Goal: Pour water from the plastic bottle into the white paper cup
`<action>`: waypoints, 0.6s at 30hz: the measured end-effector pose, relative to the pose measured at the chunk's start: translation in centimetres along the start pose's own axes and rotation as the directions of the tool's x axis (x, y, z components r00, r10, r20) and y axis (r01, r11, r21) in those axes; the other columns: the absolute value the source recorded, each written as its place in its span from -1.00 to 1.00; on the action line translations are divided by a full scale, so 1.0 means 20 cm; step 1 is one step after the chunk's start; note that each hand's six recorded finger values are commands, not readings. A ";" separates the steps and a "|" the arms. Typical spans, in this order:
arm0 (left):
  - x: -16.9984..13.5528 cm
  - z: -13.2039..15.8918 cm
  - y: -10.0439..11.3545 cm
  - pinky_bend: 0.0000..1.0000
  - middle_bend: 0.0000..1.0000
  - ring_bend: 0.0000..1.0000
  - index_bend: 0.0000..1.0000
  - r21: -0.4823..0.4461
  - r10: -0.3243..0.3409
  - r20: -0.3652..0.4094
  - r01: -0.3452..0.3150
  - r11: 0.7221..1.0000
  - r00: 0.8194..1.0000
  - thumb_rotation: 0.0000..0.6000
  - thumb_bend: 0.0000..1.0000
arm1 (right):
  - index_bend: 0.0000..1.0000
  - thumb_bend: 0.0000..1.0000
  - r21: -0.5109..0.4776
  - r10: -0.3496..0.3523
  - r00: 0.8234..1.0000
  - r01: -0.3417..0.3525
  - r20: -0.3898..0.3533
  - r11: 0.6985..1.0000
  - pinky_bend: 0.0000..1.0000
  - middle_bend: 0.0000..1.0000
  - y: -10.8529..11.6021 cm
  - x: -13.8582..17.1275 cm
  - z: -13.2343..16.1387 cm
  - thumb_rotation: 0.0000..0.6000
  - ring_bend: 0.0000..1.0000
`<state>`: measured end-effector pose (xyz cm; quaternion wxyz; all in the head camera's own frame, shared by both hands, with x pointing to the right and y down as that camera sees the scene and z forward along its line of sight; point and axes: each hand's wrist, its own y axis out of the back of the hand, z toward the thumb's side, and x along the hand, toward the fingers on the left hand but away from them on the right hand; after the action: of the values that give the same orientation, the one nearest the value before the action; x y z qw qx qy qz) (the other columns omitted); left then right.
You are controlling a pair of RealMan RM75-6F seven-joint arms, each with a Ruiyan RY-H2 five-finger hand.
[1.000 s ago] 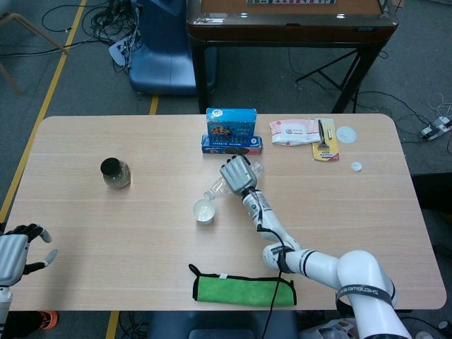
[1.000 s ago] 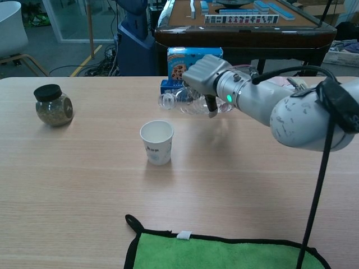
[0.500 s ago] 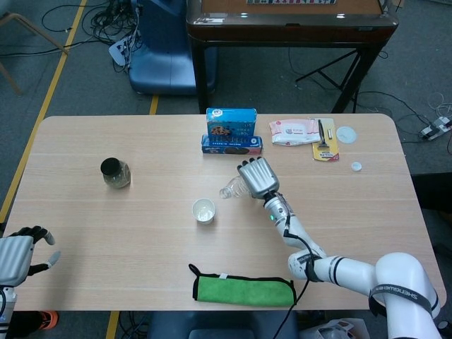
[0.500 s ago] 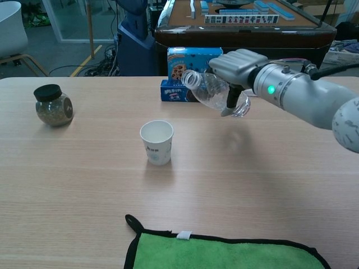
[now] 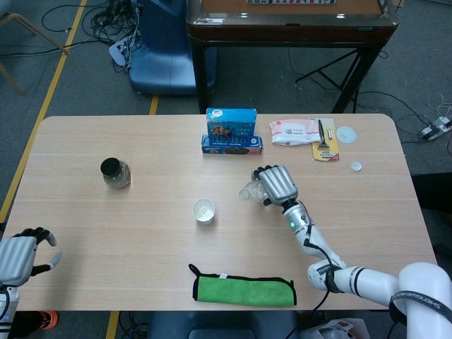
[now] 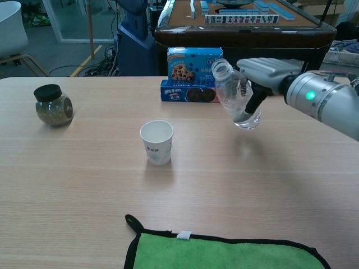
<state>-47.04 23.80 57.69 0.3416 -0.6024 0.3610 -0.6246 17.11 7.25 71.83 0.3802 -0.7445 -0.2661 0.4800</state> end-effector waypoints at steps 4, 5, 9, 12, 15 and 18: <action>0.00 0.00 -0.01 0.08 -0.07 -0.19 0.11 0.001 -0.006 0.000 0.006 1.000 1.000 1.00 -0.61 | 0.19 -0.78 -0.076 -0.012 1.000 0.012 -0.001 0.997 0.03 0.21 -0.01 0.03 -0.05 1.00 -0.01; 0.00 0.00 -0.01 0.08 -0.07 -0.19 0.11 0.001 -0.007 0.000 0.007 1.000 1.000 1.00 -0.61 | 0.19 -0.79 -0.091 -0.016 1.000 0.016 0.000 0.996 0.03 0.21 -0.01 0.04 -0.06 1.00 -0.01; 0.00 0.00 -0.01 0.08 -0.07 -0.19 0.11 0.003 -0.008 0.001 0.008 1.000 1.000 1.00 -0.61 | 0.19 -0.81 -0.156 -0.031 1.000 0.031 0.005 0.987 0.03 0.21 -0.01 0.06 -0.10 1.00 -0.01; 0.00 0.00 -0.02 0.08 -0.07 -0.19 0.11 0.005 -0.010 0.001 0.010 1.000 1.000 1.00 -0.60 | 0.19 -0.82 -0.204 -0.036 0.999 0.037 0.007 0.978 0.03 0.20 -0.02 0.07 -0.12 1.00 -0.01; 0.00 0.00 -0.02 0.08 -0.07 -0.19 0.11 0.007 -0.012 -0.001 0.012 1.000 1.000 1.00 -0.60 | 0.19 -0.84 -0.246 -0.035 0.999 0.037 0.009 0.969 0.03 0.20 -0.04 0.08 -0.14 1.00 -0.01; 0.00 0.00 -0.02 0.08 -0.07 -0.19 0.11 0.004 -0.012 -0.002 0.012 1.000 1.000 1.00 -0.60 | 0.19 -0.86 -0.280 -0.031 0.999 0.033 0.010 0.960 0.03 0.19 -0.06 0.09 -0.15 1.00 -0.01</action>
<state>-47.00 24.05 58.02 0.3387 -0.6031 0.3566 -0.6280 20.63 8.29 72.60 0.2782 -0.7850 -0.3442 0.4334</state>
